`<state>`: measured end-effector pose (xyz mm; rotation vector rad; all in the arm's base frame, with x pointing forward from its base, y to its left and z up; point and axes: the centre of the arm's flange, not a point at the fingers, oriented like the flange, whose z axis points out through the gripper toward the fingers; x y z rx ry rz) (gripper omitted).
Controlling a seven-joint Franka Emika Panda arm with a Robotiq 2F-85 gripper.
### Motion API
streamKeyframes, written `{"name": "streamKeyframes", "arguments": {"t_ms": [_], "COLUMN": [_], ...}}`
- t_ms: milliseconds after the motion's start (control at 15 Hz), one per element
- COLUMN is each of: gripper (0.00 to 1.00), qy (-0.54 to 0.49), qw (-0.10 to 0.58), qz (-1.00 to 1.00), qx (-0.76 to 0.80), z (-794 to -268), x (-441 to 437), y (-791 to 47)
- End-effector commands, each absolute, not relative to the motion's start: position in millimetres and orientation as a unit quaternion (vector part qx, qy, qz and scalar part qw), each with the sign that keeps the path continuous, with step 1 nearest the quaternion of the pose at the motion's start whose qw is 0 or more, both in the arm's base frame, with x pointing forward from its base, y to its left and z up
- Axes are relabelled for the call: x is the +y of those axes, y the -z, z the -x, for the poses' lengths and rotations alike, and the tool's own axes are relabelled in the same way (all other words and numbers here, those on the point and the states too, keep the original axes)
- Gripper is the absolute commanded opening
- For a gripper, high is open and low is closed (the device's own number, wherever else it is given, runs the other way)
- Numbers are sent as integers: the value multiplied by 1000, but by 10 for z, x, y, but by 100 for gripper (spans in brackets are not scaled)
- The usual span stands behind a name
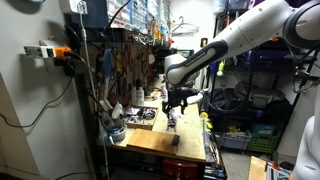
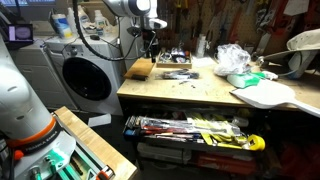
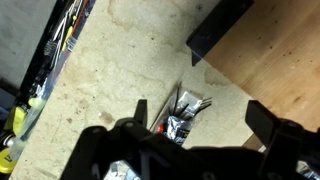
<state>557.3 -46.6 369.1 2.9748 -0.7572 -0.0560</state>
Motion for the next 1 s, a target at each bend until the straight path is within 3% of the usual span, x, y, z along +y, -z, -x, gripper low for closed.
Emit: {"name": "streamKeyframes", "arguments": {"t_ms": [0, 267, 600, 933], "gripper": [100, 100, 100, 100], "qy": [18, -2, -65, -38], "qw": [36, 38, -20, -27], "qz": [-968, -969, -959, -953], "qx": [-247, -243, -273, -298], "z": [-5574, -5696, -5864, -5809], "x": [-467, -452, -455, -494], "y": [-3692, -3566, -3329, -3088]}}
